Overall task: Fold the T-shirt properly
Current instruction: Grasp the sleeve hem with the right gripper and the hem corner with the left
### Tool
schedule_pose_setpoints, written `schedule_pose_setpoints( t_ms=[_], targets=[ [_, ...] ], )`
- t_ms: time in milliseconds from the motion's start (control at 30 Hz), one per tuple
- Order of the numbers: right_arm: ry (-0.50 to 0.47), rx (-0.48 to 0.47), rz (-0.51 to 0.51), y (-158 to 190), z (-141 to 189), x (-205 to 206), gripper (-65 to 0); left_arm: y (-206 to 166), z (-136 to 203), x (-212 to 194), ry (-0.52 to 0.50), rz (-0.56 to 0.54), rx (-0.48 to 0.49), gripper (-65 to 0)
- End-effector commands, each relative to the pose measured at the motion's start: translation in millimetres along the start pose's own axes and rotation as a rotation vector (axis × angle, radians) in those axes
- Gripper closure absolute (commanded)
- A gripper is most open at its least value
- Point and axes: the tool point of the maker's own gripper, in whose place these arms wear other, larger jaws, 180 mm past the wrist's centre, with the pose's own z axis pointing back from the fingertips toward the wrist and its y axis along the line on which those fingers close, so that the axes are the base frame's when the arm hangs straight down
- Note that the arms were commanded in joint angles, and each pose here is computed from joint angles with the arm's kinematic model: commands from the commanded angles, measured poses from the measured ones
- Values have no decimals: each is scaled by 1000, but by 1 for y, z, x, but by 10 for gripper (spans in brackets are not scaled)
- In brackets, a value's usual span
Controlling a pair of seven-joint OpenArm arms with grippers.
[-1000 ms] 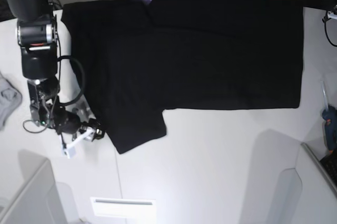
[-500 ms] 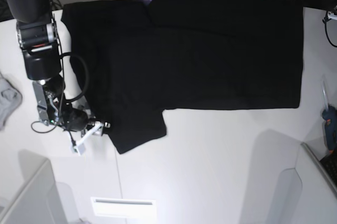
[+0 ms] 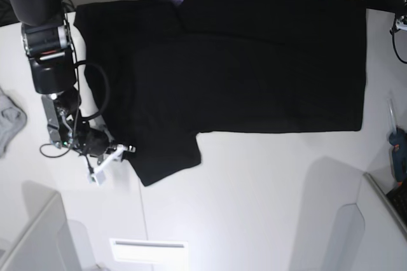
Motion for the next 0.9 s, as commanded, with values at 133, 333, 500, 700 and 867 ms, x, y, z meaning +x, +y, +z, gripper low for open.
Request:
schedule_pose_setpoints(
  t_ms=[133, 333, 500, 700, 867],
  targets=[
    [-13, -6, 16, -1, 2, 8, 0, -32, -8, 41, -98, -66, -88, -425],
    [-15, -6, 14, -1, 3, 9, 0, -65, -20, 74, -163, -73, -162, -510],
    [-15, -6, 14, -1, 3, 9, 0, -91, -44, 96, -165, -71, -232, -510],
    [-18, -6, 15, 0, 3, 10, 0, -100, -93, 98, -69, 10, -279, -510],
    [-19, -5, 15, 0, 3, 11, 0, -127, -120, 98, 12, -31, -337, -510]
  ],
)
